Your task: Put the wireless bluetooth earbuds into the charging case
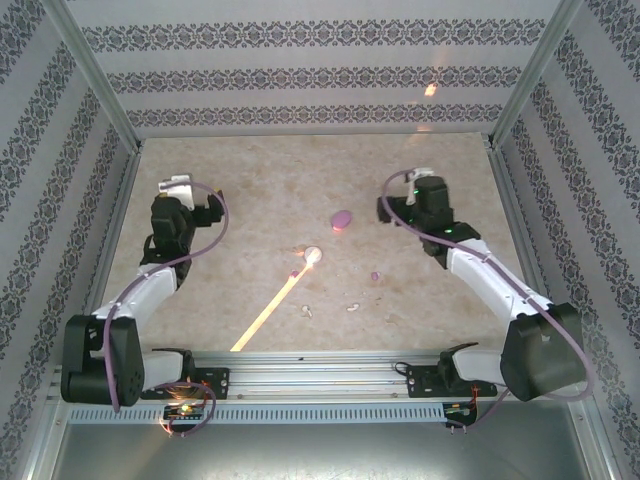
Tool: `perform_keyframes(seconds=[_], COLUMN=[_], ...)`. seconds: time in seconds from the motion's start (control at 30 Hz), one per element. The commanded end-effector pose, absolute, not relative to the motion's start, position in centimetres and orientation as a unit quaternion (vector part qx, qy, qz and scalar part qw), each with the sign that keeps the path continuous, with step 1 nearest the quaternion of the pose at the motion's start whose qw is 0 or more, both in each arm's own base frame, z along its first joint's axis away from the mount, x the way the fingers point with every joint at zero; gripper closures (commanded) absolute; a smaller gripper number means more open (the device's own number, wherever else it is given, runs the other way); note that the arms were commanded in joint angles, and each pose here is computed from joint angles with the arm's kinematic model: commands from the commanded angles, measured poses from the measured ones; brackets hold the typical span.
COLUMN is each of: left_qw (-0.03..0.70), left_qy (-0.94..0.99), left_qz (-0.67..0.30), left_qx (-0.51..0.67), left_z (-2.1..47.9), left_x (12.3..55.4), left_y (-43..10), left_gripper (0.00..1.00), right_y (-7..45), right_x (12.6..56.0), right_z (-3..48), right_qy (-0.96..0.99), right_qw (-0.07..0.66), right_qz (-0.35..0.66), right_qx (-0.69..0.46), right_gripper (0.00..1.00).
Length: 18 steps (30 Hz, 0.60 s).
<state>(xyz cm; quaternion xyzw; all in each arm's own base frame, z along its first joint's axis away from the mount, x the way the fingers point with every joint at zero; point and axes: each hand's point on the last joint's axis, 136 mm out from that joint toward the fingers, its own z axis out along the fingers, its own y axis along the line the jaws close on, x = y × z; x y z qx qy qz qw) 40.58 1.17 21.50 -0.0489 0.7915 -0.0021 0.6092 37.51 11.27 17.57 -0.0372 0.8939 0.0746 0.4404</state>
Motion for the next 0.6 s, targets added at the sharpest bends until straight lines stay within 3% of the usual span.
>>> perform_keyframes(seconds=[0.0,0.27,0.57], left_qw=[0.521,0.374,0.313], left_qy=[0.849,0.904,0.928], left_qz=[-0.073,-0.202,-0.198], left_qx=[-0.053,-0.052,-0.033], left_z=[19.6,16.4,13.7], left_x=[38.9,35.7,32.9], left_y=[-0.9,-6.7,-9.1], left_gripper=[0.0,0.0,0.0], right_y=[16.3,27.9,30.7], right_x=[34.1,31.7,32.9], right_z=[14.1,9.5,6.1], right_qy=[0.927,0.938,0.942], right_qw=[0.349,0.214,0.161], right_qz=[0.115,0.142,0.108], right_qx=[-0.081,-0.233,-0.275], right_gripper=[0.06,0.12,0.15])
